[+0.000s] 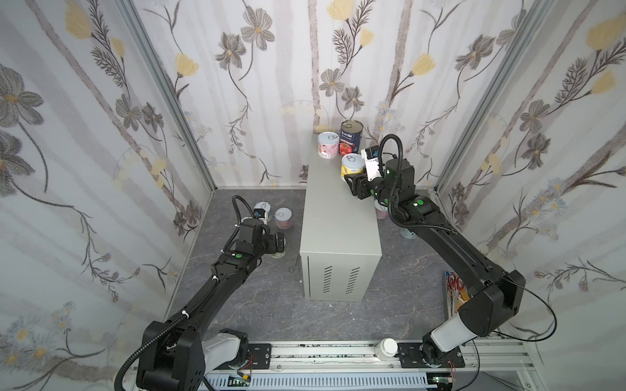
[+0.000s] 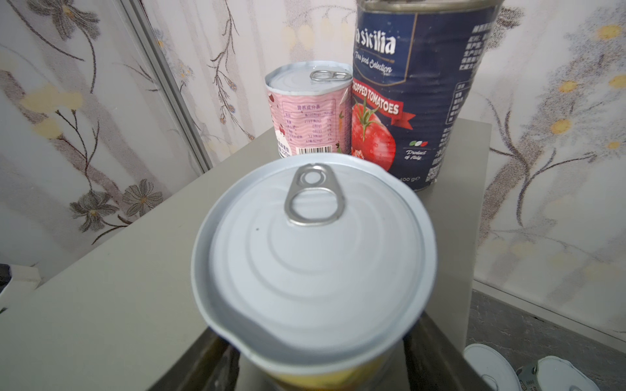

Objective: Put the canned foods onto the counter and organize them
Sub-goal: 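Lower the yellow can onto the cabinet top in front of the pink can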

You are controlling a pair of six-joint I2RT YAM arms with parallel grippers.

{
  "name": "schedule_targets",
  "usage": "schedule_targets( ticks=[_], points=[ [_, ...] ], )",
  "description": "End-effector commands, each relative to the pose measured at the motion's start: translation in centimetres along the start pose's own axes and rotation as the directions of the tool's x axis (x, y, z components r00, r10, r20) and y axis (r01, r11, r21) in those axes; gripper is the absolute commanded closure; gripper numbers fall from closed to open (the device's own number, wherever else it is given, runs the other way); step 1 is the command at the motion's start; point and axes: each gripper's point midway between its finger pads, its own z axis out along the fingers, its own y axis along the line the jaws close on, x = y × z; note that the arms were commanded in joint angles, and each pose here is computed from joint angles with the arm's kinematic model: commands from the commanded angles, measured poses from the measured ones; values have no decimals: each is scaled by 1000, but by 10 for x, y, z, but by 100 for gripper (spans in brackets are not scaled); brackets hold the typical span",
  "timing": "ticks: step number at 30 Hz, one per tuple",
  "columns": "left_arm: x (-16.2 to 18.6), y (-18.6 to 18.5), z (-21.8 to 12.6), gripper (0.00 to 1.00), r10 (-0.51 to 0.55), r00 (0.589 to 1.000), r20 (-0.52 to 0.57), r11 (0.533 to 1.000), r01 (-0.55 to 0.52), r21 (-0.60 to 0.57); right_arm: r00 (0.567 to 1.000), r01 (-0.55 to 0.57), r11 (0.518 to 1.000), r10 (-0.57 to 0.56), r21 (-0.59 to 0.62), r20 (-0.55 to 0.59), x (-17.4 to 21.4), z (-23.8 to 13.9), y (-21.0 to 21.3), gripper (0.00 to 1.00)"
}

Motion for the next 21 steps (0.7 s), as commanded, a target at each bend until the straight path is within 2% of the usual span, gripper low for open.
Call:
schedule_targets(
  ticks=[1,3,21],
  points=[
    [-5,3,-2,0,3,1000,18,1000,-2,-17,1000,1,1000,-1,9,10,-2,1,-5,36],
    [-8,3,-2,0,7,1000,23,1000,-6,-21,1000,-2,1000,2,12,-12,8,12,-7,36],
    [-9,5,-4,0,9,1000,21,1000,-8,-29,1000,-24,1000,24,7,12,12,29,-8,36]
  ],
)
